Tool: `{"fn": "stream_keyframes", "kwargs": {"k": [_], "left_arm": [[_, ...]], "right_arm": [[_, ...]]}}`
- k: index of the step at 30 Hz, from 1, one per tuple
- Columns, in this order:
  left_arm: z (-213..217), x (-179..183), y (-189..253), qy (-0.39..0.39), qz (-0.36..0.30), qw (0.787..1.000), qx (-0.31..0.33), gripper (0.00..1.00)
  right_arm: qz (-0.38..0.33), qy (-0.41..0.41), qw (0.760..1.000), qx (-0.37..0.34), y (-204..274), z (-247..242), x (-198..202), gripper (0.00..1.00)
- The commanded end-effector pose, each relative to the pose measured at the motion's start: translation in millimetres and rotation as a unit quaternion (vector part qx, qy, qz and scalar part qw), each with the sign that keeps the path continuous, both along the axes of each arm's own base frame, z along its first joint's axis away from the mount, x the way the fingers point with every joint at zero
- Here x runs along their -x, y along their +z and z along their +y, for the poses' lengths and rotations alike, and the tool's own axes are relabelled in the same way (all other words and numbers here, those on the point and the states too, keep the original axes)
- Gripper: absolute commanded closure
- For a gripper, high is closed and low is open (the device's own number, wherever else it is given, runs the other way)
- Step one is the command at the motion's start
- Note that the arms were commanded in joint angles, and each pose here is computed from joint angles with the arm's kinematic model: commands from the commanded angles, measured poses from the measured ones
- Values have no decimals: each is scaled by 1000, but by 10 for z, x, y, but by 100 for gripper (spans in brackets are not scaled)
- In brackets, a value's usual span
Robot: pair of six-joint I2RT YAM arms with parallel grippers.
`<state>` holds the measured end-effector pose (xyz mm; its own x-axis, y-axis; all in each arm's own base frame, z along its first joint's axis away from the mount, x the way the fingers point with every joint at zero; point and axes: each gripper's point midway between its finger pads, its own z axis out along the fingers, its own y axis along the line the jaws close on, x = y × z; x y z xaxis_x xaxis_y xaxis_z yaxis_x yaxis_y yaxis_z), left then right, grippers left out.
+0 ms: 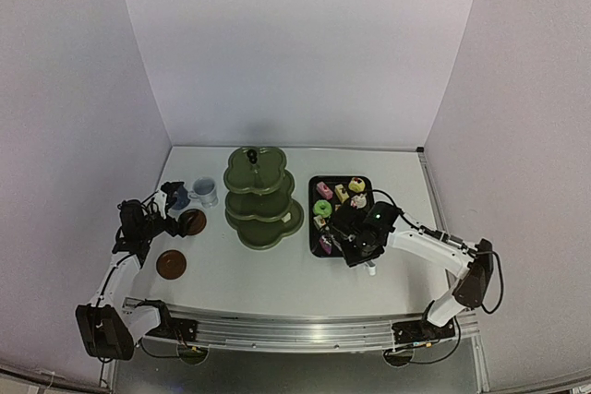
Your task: Serve the afternoon tea
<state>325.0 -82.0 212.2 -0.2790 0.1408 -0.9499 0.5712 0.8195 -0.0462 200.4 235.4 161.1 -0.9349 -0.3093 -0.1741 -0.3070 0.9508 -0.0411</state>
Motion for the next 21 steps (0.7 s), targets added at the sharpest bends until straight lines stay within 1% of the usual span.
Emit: {"fn": "stream_keyframes", "kwargs": {"k": [1,6,17,20,21], "left_arm": [[-35,43,95,-8,-19,1000,1,0],[-33,64,96,-8,-21,1000,-2,1],[-37,88,59,-12,-13,1000,-9,1],[-37,85,53,-12,-13,1000,-10,1],[-38,84,50,-13,-12,1000,-10,1]], "right_arm": [[-3,-7,1000,-17,16,65,70,58],[6,-7,1000,-25,-65,150,73,58],[37,-7,999,-5,-304,169,121,56],[39,-5,999,-2,-339,178,114,57],[39,-3,999,-1,-349,184,111,59]]}}
